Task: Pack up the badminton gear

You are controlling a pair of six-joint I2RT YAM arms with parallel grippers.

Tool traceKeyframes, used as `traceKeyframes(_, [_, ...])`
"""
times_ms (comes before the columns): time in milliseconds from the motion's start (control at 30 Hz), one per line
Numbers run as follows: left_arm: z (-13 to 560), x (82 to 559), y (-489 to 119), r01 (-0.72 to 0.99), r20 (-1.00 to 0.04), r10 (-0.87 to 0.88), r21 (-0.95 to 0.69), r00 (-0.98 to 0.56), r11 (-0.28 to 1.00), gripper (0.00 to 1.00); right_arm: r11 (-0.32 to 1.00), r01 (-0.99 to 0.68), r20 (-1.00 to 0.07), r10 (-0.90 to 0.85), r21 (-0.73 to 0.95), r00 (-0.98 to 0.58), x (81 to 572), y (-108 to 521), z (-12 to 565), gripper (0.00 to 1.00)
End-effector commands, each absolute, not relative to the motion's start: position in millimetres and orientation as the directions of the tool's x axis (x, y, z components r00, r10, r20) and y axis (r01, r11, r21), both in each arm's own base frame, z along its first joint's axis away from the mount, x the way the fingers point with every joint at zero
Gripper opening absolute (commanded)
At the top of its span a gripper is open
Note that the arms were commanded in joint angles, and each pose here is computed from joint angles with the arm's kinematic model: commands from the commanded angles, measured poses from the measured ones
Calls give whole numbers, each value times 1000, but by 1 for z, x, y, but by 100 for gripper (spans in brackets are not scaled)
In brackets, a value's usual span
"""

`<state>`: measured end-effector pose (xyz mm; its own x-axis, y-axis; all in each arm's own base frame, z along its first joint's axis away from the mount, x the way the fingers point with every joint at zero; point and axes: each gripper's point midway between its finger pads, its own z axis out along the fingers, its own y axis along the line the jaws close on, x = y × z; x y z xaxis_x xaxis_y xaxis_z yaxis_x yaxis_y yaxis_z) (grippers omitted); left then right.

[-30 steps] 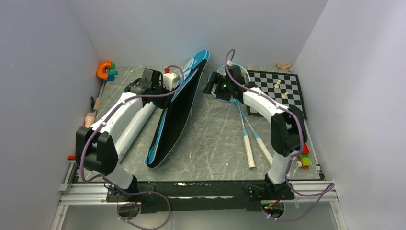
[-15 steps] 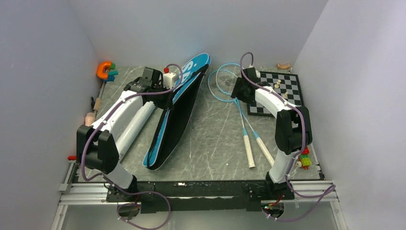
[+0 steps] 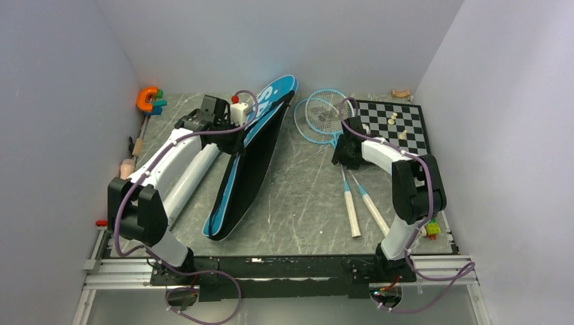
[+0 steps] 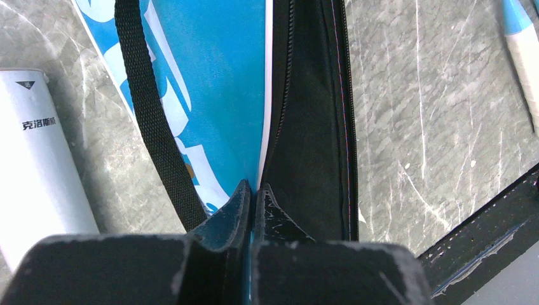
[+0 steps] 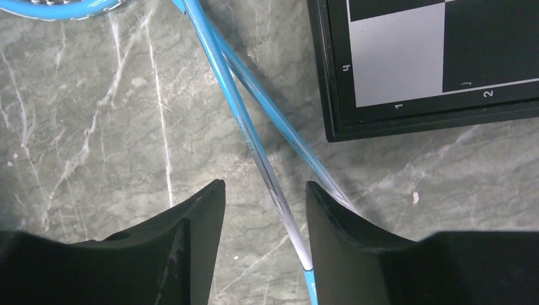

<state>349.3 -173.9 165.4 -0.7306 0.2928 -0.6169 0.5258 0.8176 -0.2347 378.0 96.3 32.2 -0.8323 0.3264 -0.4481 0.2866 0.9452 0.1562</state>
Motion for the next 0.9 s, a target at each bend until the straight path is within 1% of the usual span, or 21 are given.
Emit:
traceKeyframes(0, [193, 349, -177, 552, -688, 270, -227, -674, 802, 0, 943, 267, -495, 331, 198, -803, 382, 98, 46, 50])
traceKeyframes(200, [194, 349, -177, 558, -689, 277, -221, -670, 800, 0, 933, 235, -471, 343, 272, -813, 382, 113, 35, 31])
traceKeyframes(367, [194, 348, -176, 560, -691, 277, -221, -667, 799, 0, 926, 211, -465, 344, 315, -816, 385, 122, 34, 13])
traceKeyframes(467, [190, 349, -176, 557, -690, 278, -218, -669, 801, 0, 924, 181, -484, 336, 338, -808, 386, 130, 44, 2])
traceKeyframes(500, [188, 349, -176, 556, -687, 278, -218, -671, 802, 0, 926, 170, -495, 328, 337, -805, 386, 132, 49, 0])
traceKeyframes(700, [173, 355, -178, 542, -653, 281, -236, -703, 806, 0, 933, 106, -546, 290, 342, -786, 371, 150, 94, 0])
traceKeyframes(867, [163, 363, -181, 532, -631, 282, -246, -722, 811, 0, 952, 63, -548, 226, 300, -805, 338, 166, 115, 0])
